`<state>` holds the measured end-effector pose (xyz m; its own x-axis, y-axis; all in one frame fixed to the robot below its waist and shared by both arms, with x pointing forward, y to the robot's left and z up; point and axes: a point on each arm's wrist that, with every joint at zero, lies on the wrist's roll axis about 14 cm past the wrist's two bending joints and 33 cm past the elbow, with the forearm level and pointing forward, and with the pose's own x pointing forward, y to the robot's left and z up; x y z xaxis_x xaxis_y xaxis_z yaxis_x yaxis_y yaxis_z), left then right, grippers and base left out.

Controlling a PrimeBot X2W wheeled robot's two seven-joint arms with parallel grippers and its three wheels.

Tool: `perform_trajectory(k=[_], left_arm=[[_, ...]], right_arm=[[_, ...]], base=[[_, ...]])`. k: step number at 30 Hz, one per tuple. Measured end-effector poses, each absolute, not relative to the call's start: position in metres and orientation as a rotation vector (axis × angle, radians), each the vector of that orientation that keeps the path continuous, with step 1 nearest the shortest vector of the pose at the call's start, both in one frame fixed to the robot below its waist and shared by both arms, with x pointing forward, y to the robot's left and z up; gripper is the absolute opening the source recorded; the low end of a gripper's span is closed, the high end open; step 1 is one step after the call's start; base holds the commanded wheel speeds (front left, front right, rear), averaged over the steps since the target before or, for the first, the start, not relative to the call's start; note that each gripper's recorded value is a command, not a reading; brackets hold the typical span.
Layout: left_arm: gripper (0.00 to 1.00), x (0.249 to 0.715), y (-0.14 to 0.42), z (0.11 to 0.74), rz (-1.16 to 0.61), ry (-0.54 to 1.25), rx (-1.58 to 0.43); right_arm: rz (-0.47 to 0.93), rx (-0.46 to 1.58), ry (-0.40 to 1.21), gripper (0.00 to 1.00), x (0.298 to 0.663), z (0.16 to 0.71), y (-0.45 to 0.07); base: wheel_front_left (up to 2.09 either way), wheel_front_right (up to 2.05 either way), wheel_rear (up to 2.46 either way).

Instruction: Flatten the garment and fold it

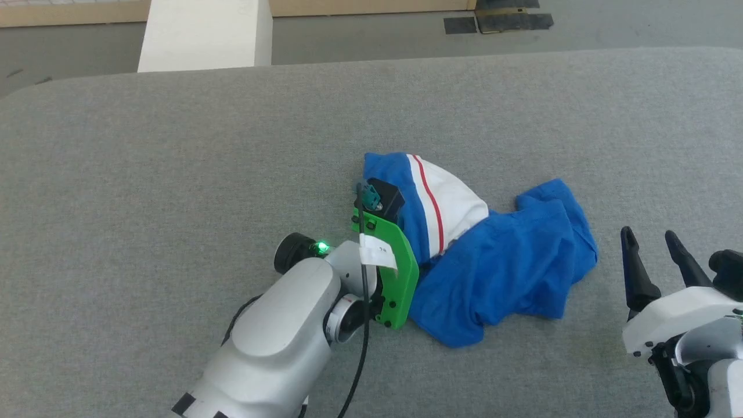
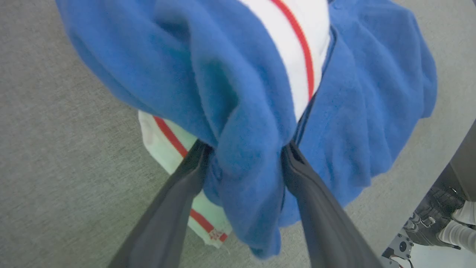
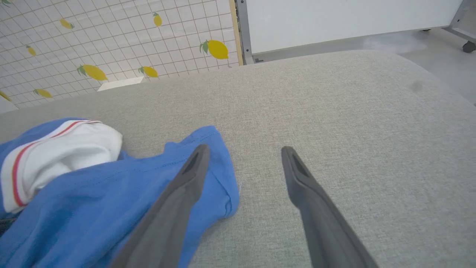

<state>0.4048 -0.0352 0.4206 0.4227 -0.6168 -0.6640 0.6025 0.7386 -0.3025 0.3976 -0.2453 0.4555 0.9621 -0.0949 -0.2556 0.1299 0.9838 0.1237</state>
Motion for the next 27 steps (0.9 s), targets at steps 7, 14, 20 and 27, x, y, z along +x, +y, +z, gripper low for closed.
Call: perform_trajectory(k=[7, 14, 20, 27], left_arm=[[0.00, 0.428, -0.032, 0.450, -0.718, 0.710, -0.192], [0.00, 0.465, 0.033, 0.497, -0.507, 0.496, -0.370], [0.00, 0.447, 0.129, 0.475, -0.202, 0.500, -0.471], [0.00, 0.377, 0.155, 0.406, -0.051, 0.706, -0.585]], right_arm=[[-0.107, 0.142, 0.269, 1.00, 0.399, 0.449, -0.243], [-0.036, 0.128, 0.264, 1.00, 0.410, 0.453, -0.221], [0.040, 0.129, 0.249, 1.00, 0.419, 0.460, -0.195], [0.089, 0.129, 0.248, 1.00, 0.424, 0.461, -0.178]], base=[[0.00, 0.00, 0.00], [0.00, 0.00, 0.00], [0.00, 0.00, 0.00], [0.00, 0.00, 0.00]])
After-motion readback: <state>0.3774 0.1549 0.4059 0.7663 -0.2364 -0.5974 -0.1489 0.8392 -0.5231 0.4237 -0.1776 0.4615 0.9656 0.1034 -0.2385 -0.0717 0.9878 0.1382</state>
